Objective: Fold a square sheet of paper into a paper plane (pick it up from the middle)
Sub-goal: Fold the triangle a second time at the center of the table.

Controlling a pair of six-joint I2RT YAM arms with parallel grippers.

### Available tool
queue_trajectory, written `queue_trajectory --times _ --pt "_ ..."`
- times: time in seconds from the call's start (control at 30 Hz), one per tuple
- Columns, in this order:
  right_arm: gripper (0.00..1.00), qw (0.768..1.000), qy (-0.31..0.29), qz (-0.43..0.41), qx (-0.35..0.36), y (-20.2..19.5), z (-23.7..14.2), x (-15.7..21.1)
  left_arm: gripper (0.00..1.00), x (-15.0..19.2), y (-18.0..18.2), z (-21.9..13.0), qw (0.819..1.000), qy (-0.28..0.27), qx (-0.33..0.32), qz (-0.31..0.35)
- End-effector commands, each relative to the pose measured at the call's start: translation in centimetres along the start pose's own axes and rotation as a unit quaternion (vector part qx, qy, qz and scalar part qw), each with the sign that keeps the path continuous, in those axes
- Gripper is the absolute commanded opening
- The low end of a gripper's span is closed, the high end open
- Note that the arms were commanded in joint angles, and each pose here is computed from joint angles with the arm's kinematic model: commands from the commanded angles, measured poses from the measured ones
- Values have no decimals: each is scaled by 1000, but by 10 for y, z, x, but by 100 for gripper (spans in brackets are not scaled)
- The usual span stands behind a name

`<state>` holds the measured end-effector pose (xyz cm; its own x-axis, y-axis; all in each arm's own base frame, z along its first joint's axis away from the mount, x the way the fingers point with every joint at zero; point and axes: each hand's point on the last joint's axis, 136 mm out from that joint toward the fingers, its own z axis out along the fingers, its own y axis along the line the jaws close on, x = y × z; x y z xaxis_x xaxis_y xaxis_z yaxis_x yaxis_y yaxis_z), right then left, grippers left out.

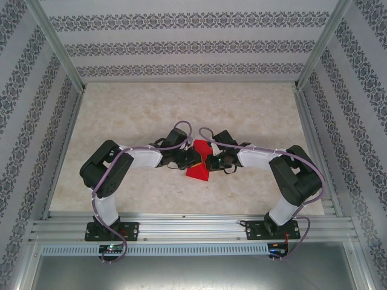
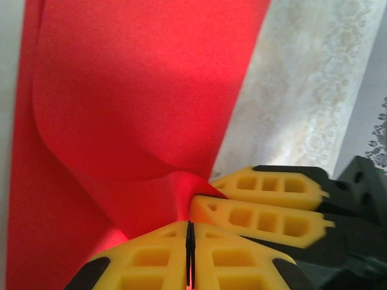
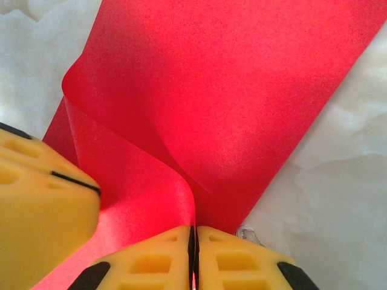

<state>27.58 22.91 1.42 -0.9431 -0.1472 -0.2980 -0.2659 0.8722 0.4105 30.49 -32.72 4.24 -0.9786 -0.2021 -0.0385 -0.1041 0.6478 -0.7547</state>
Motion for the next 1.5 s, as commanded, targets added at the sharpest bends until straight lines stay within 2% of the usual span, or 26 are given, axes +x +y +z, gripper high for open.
queue_trajectory --times 0.0,0.7,0.83,0.97,1.03,1.1,1.2,1.3,1.47 --pt "11 999 31 15 23 -12 10 19 12 -2 -15 2 1000 2 16 15" --pt "13 999 29 15 18 -9 7 19 13 18 49 15 996 28 -77 -21" --pt "20 1000 18 17 1 2 -3 12 12 22 57 15 996 32 -83 -21" --pt "28 1000 -24 16 -13 18 -36 -8 12 24 61 15 995 35 -88 -18" --pt "35 998 -53 23 -6 20 -55 -17 12 24 60 16 996 36 -85 -17" --pt "35 997 -69 34 -13 22 -68 -18 12 24 59 17 996 38 -83 -16" --pt "28 993 -71 59 -74 40 -73 -10 12 24 58 16 996 38 -83 -15" --pt "11 982 -60 92 -152 61 -65 0 12 24 60 16 996 37 -84 -15" --pt "5 980 -45 128 -146 61 -48 13 12 24 58 17 996 38 -82 -14"
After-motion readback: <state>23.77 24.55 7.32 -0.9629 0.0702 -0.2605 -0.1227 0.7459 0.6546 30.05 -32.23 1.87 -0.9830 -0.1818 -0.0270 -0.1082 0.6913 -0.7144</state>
